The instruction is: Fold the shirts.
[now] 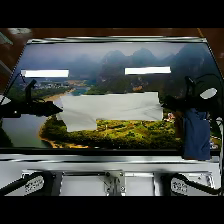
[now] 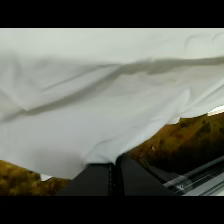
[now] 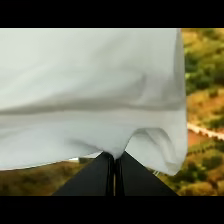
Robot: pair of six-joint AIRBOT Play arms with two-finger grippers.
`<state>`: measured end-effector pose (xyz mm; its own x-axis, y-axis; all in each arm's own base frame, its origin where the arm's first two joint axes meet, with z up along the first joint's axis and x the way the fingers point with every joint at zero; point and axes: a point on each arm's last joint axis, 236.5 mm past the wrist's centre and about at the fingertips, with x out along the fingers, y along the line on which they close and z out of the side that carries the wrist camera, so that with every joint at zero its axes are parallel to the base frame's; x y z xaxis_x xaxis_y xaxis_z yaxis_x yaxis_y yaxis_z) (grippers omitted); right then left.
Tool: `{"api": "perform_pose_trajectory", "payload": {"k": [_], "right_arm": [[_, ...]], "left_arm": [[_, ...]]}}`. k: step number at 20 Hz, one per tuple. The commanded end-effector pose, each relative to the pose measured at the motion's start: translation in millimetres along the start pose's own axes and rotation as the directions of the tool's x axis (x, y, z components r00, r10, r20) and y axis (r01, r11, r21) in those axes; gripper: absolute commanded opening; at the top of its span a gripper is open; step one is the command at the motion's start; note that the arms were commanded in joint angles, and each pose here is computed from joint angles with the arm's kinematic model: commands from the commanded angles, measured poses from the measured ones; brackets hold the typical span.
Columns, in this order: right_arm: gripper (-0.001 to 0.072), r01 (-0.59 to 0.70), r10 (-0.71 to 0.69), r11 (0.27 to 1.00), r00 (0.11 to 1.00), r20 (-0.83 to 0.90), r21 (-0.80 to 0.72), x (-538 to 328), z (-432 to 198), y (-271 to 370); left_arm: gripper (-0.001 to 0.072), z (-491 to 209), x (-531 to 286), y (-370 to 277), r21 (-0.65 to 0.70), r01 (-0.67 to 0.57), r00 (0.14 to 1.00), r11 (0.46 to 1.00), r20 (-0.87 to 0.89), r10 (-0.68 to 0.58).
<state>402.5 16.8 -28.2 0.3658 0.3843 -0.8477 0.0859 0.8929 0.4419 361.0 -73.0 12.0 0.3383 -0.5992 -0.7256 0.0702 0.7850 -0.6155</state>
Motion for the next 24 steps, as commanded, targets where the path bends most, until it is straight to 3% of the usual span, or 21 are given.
{"api": "perform_pose_trajectory", "payload": {"k": [1, 9, 17, 24], "right_arm": [[0.0060, 0.061, -0.060, 0.998, 0.998, 0.029, -0.029, 11, 26, -12], [0.0060, 0.118, -0.109, 0.987, 0.990, 0.087, -0.111, 50, 69, -5], [0.0060, 0.128, -0.123, 0.989, 0.990, 0.073, -0.074, 66, 68, -10], [0.0061, 0.139, -0.133, 0.989, 0.986, 0.099, -0.057, 74, 74, -14]], "left_arm": [[0.0039, 31, 7, 15, -0.018, 0.001, 1.000, 1.000, -0.001, -0.001], [0.0039, 77, 31, 20, -0.024, 0.126, 0.986, 0.992, -0.108, -0.128], [0.0039, 85, 63, 50, -0.089, 0.116, 0.983, 0.989, -0.134, -0.128], [0.0040, 136, 53, 46, -0.111, 0.205, 0.978, 0.972, 0.066, -0.199]]}}
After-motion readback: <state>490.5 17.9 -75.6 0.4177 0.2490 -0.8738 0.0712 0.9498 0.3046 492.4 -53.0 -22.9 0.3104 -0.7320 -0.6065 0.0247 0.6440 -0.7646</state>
